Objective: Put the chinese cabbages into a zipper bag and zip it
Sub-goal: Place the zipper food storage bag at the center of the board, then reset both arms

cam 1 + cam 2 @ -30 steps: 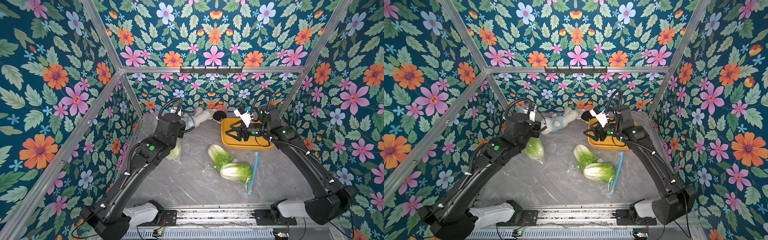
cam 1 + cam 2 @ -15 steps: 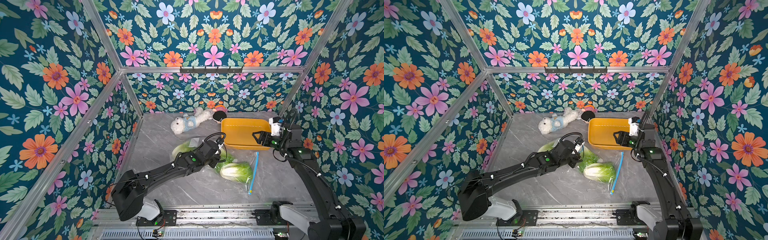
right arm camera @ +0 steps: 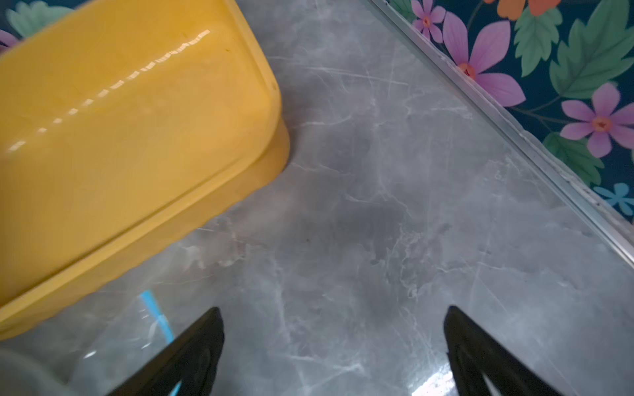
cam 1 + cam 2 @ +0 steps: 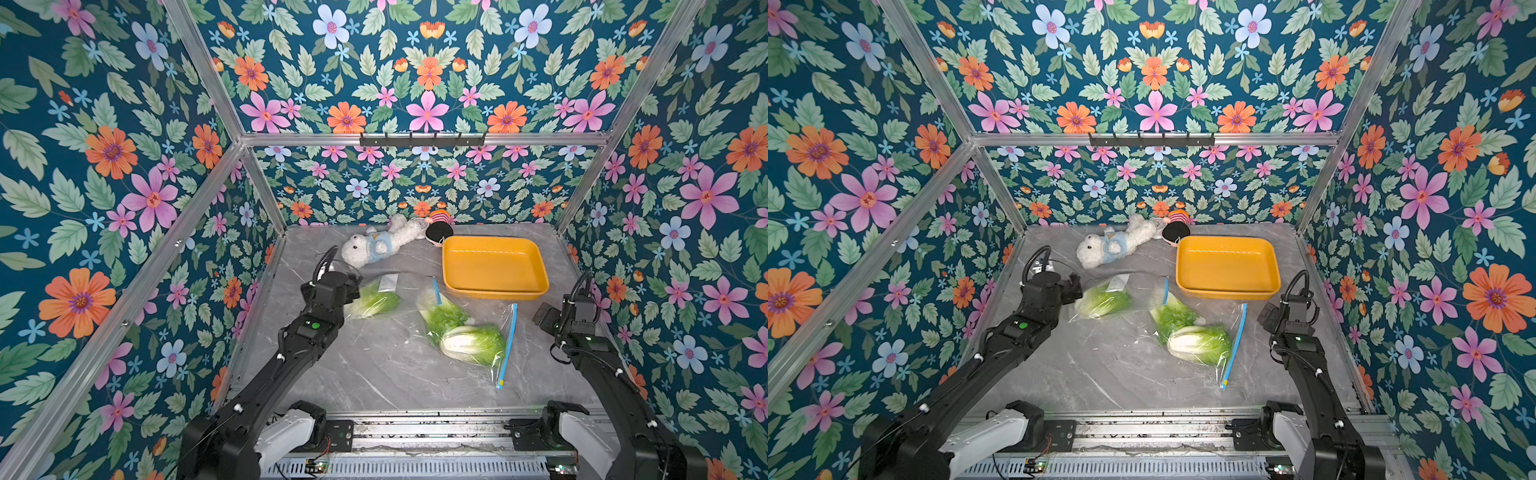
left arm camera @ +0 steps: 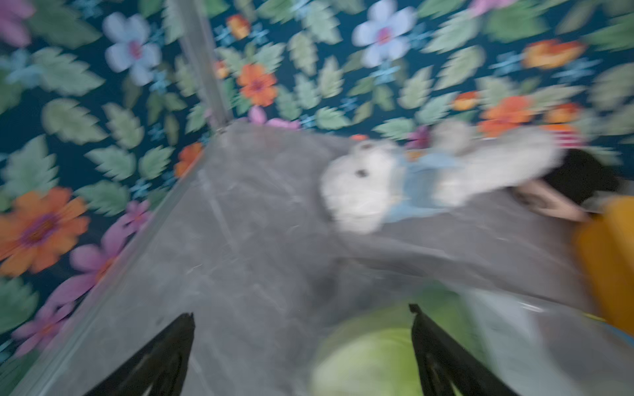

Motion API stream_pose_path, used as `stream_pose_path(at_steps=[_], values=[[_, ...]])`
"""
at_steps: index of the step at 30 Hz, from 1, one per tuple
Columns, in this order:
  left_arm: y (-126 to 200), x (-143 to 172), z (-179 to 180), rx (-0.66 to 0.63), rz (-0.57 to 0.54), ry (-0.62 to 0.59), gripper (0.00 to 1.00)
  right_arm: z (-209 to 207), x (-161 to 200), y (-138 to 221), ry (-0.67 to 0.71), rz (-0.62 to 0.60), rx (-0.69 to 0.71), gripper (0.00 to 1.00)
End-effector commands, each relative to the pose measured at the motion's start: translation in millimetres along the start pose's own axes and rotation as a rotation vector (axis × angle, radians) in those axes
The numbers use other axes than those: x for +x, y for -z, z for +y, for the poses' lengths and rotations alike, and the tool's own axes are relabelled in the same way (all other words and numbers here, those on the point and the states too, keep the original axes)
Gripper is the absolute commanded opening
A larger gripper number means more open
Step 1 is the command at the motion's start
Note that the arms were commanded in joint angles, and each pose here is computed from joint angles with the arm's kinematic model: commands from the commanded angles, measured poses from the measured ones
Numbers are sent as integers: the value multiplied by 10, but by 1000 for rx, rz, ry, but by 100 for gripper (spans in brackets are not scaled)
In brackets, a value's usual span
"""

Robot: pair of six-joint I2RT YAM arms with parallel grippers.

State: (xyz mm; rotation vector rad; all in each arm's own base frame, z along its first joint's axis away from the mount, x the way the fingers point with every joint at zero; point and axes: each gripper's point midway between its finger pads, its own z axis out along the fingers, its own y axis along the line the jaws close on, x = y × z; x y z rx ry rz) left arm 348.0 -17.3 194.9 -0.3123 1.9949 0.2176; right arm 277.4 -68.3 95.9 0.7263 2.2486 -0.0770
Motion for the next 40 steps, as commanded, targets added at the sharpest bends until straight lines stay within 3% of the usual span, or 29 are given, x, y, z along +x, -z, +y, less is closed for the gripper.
stream_pose_path(at_steps=[1,6,10,13,15,20,22,24,40], values=[[-358,209,694,-227,-20,128,99,16,-283,-160,0,-172,11,99],[-667,629,948,-262,-101,110,99,169,-329,-411,85,-187,-29,99],[-732,448,846,-206,-197,65,99,433,-458,-506,127,-233,-120,99],[-715,419,703,-73,-262,89,99,668,-577,-510,169,-334,-243,99],[-633,420,602,-7,-338,56,100,721,-533,-597,190,-298,-245,99],[-690,466,495,33,-356,21,100,998,-377,-484,335,-372,-321,99],[-813,577,430,31,-245,-7,100,962,-366,-473,317,-394,-317,99],[-779,501,432,26,-302,-9,100,949,-305,-483,325,-404,-328,99],[-778,539,410,29,-281,-18,100,963,-319,-482,321,-419,-338,99]])
